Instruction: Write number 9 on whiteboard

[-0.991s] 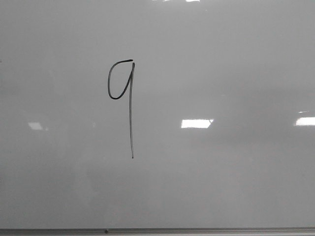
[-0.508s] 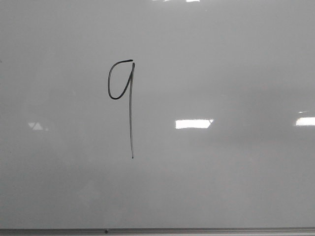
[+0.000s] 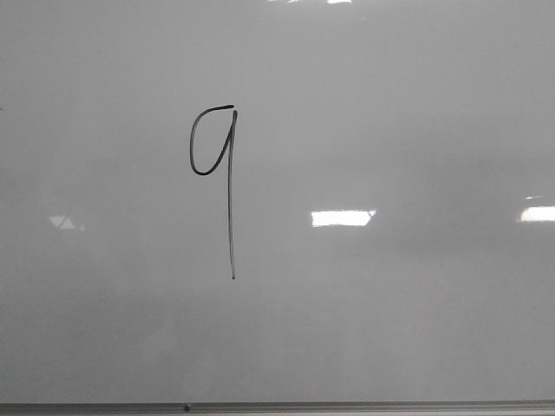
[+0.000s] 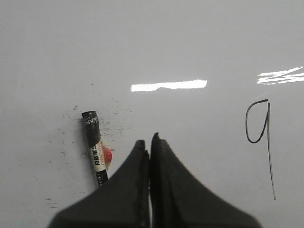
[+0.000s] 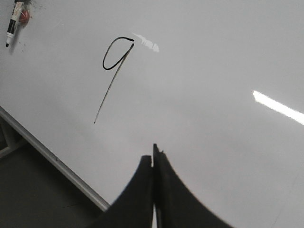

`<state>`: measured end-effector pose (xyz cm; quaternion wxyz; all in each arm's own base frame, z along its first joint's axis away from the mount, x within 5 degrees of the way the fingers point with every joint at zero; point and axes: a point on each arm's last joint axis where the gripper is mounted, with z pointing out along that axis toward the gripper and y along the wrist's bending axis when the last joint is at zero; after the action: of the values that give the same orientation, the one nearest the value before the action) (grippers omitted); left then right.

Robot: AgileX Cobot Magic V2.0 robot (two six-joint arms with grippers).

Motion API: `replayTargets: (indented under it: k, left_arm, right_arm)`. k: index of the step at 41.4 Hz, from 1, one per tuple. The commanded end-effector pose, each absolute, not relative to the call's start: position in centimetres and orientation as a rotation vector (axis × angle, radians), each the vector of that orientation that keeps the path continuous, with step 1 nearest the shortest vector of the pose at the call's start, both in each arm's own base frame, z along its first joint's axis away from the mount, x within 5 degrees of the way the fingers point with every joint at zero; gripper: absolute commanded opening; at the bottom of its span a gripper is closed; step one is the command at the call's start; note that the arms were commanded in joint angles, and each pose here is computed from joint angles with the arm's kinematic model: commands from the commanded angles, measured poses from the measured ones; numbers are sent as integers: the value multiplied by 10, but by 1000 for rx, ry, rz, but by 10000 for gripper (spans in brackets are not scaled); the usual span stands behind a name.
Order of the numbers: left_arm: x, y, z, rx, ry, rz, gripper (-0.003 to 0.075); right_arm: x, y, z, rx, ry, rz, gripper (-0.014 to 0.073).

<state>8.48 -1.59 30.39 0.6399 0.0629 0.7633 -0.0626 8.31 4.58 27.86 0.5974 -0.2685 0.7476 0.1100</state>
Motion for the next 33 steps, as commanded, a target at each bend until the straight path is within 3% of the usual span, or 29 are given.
replayTargets:
  k: [1,19,33]
  left_arm:
    - [86,-14,318,102,1661,-136,-19]
    - [72,-4,299,22,1611,-49,-19]
    - [53,0,239,-4,1519,-2,-19]
  right_arm:
    - [85,44,291,-564,1689,246,-71]
    - [85,44,291,-564,1689,246,-71]
    - [85,44,290,-566,1690,247,-71]
